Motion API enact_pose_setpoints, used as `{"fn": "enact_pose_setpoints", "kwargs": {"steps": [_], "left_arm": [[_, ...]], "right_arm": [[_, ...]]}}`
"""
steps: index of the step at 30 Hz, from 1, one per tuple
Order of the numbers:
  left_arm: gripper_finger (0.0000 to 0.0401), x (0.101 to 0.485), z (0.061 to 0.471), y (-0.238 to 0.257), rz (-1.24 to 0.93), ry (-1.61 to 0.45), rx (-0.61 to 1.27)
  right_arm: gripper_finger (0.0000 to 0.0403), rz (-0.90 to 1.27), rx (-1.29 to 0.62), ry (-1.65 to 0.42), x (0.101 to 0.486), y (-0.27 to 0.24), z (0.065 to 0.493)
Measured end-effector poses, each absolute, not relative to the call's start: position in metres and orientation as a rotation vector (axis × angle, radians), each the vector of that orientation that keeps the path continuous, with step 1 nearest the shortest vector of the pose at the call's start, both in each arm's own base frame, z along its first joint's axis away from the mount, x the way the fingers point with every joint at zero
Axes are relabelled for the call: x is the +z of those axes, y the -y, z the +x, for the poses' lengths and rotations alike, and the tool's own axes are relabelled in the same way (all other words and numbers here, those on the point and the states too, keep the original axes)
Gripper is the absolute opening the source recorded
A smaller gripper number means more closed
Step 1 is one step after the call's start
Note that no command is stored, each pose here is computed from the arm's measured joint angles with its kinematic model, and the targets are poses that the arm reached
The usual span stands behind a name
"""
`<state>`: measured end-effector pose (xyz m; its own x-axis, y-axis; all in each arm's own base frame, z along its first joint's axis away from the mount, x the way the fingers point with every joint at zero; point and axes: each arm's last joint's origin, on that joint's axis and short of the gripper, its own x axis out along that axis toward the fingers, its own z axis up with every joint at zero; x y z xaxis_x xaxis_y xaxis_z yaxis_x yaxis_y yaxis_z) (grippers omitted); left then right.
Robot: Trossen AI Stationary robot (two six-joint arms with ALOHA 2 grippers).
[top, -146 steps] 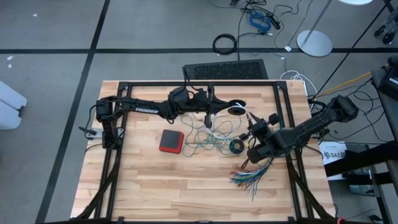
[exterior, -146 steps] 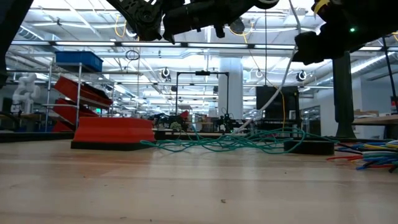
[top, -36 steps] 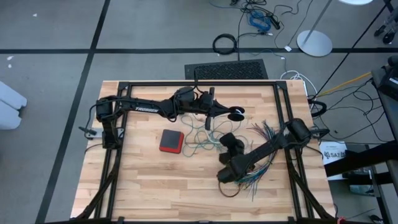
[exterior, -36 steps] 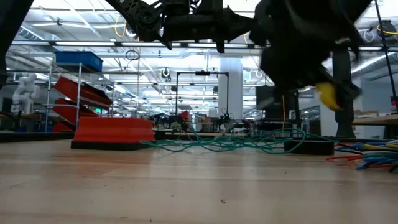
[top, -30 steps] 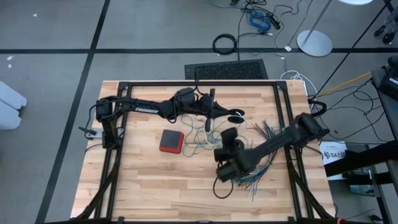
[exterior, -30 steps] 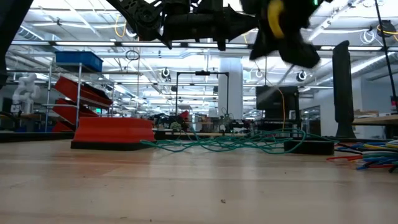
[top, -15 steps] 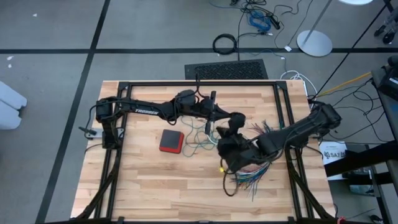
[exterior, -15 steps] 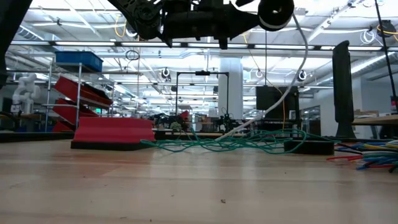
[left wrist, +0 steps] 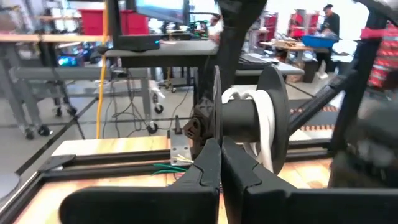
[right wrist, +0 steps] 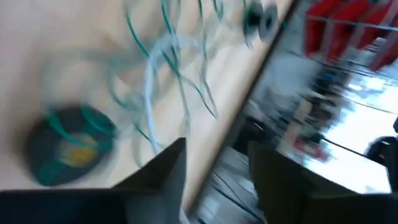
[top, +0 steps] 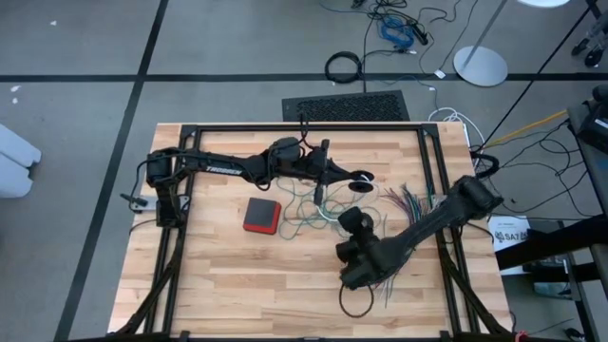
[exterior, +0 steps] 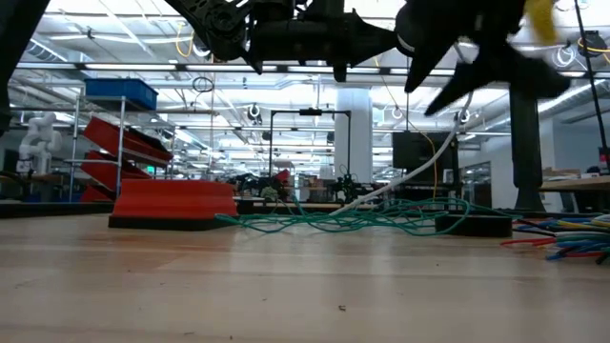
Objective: Coiling cords
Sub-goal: Coil the white wire cable on the spool
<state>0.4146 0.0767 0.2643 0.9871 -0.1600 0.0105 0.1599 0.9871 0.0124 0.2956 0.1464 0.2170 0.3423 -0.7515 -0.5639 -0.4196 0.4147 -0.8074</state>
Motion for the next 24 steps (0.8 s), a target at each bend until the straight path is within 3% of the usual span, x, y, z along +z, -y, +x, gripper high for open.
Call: {"fn": "enact_pose_setpoints", "kwargs": {"steps": [4,10,18,24], "left_arm": [[0.0000,0.264,0.415,-0.078,-0.045,-0.019,-0.143],[0.0000,0.272,0.419,-0.078,-0.040,-0.044,-0.132],[0.0000,0.281,0.423,-0.077,-0.062,-0.065,-0.185],[0.0000,0.293,0.423,-0.075,-0.073,-0.089,-0.222]], "right_arm": [[0.0194,-1.340,-0.390,-1.370,0.196,-0.139,0.297],[0.0179,-1.317,-0.475,-1.369,0.195,-0.135,0.295],[0.0142,-0.897,-0.673,-0.956,0.280,-0.128,0.256],[0.0139,-0.747,-0.531,-0.759,0.330,-0.132,0.234]]}}
